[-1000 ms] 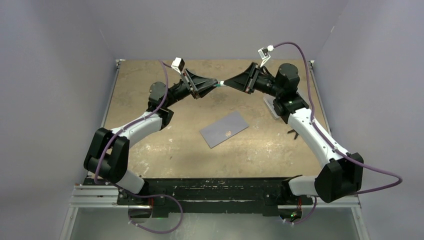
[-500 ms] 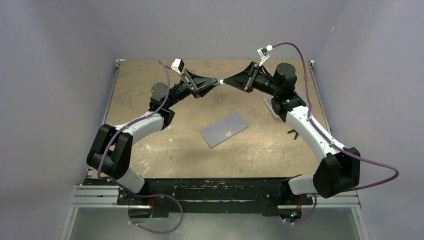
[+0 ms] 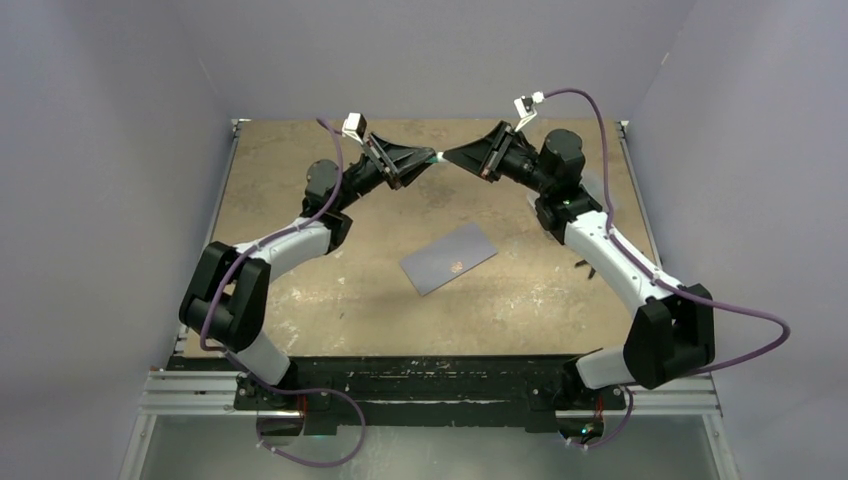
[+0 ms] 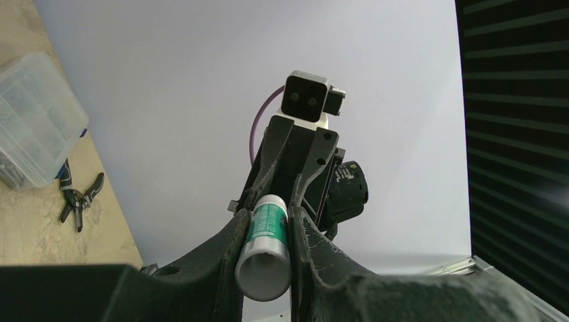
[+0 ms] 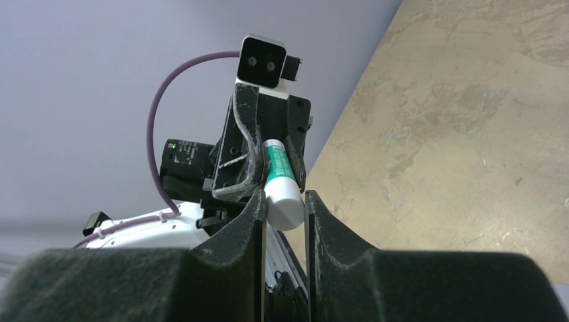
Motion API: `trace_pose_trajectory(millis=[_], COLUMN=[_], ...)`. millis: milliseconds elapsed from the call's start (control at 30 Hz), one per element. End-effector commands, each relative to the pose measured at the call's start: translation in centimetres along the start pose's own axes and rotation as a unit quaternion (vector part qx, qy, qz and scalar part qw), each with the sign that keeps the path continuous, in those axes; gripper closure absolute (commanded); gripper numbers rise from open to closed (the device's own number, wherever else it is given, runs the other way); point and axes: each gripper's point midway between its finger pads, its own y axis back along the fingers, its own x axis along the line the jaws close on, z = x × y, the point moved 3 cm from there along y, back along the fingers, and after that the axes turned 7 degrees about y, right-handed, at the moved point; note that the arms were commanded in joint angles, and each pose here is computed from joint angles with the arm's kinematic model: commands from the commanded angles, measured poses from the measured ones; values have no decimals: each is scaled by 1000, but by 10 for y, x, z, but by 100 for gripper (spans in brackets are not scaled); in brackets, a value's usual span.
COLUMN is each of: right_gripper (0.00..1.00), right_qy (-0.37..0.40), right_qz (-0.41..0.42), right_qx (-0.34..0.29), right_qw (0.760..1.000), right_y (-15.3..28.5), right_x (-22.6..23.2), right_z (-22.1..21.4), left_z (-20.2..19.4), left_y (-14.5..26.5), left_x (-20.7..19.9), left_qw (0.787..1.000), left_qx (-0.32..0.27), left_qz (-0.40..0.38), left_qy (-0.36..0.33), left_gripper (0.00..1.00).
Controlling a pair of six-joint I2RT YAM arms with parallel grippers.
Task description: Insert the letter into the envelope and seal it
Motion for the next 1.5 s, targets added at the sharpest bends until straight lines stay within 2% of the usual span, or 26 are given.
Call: trace_pose_trajectory(millis=[0, 200, 333, 433, 467, 533, 567, 633, 700, 900, 1067, 1167, 1300, 1467], right_gripper=[100, 100, 100, 100, 90, 58, 46, 30, 21, 19, 23, 25, 26, 26], right_qy=[-39, -53, -45, -24, -15, 0, 12, 25, 37, 68, 66, 64, 63, 70], right_qz=[59, 50, 6, -48, -61, -86, -99, -119, -130, -198, -322, -356, -356, -370], right_qx=[121, 140, 97, 51, 38, 29, 21, 17, 12, -4, -28, -54, -65, -73], right_qw=[990, 988, 994, 997, 997, 996, 995, 992, 991, 978, 944, 931, 930, 924], right_y=[-21, -21, -10, 7, 13, 22, 25, 33, 40, 59, 84, 97, 109, 125], right_x=[26, 22, 10, -6, -8, -11, -11, -12, -11, -20, -49, -52, -44, -36], right_z=[-72, -83, -59, -29, -20, -11, -7, -5, -5, -1, 4, 8, 6, 6], left_z=[-81, -81, -65, -48, -41, -34, -32, -27, -24, -12, -10, -12, -13, -35], left_y=[-15, -16, -7, 3, 6, 11, 13, 15, 16, 15, 2, -17, -44, -83], left_x=[-18, -16, -16, -8, -5, 2, 3, 8, 14, 40, 77, 113, 183, 248], left_qw=[987, 987, 991, 994, 994, 992, 991, 988, 985, 969, 953, 948, 927, 909], left_qx=[159, 156, 124, 89, 77, 67, 65, 64, 64, 57, 30, 3, -38, -58], left_qz=[-30, -32, -21, 14, 29, 58, 66, 82, 100, 165, 237, 274, 341, 385], left_qy=[-23, -26, -38, -66, -78, -92, -100, -114, -128, -177, -187, -161, -151, -149], left_gripper=[100, 100, 100, 100, 100, 100, 100, 100, 100, 100, 100, 100, 100, 100])
